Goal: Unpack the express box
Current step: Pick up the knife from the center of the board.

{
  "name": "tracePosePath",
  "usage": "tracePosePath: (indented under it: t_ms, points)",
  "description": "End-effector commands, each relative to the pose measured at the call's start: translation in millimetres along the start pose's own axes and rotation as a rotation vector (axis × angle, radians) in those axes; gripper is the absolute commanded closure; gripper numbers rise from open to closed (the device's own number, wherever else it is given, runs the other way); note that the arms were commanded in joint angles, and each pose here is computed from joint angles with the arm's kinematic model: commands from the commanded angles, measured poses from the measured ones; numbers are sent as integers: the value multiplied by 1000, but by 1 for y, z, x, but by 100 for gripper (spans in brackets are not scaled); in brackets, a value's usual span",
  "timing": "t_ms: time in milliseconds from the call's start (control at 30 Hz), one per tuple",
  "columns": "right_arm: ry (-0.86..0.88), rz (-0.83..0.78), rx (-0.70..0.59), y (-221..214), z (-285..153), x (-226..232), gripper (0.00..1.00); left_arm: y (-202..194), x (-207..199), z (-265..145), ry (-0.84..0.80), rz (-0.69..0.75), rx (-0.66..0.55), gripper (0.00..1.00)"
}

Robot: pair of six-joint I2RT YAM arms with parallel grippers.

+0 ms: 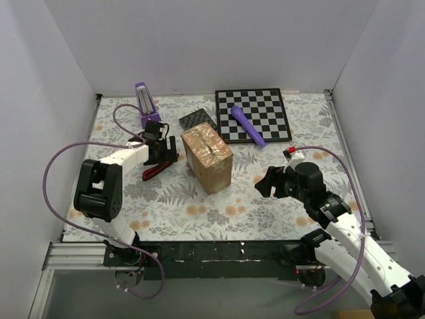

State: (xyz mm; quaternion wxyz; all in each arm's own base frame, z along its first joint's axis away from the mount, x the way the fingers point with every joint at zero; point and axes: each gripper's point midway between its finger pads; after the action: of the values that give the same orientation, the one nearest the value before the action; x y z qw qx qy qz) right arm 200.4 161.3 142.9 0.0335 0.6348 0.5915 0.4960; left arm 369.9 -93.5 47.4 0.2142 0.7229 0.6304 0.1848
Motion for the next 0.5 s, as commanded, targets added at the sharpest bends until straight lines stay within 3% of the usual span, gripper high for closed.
tracePosePath:
  t_ms: [0, 333, 433, 467]
  points:
    - [38, -33, -45, 12, -2, 10, 20, 2, 15, 7, 112, 56, 11, 19]
    - [29, -33, -54, 14, -3, 9, 20, -10, 9, 17, 140, 89, 76, 35]
    - [32, -28, -52, 13, -2, 9, 20, -16, 4, 16, 132, 70, 97, 46]
    - [36, -26, -52, 13, -2, 10, 20, -20, 3, 16, 134, 63, 113, 58]
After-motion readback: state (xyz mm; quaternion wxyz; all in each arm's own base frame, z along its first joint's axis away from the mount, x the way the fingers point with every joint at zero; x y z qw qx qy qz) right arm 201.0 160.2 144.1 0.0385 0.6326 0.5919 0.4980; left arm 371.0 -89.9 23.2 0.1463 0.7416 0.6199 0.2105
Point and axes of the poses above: each gripper's point midway between its finger pads, its own z axis out along the fingers, its own x axis along the line the jaws close on, y = z × x, and after that the axes turned 13 degrees about z, right-handed
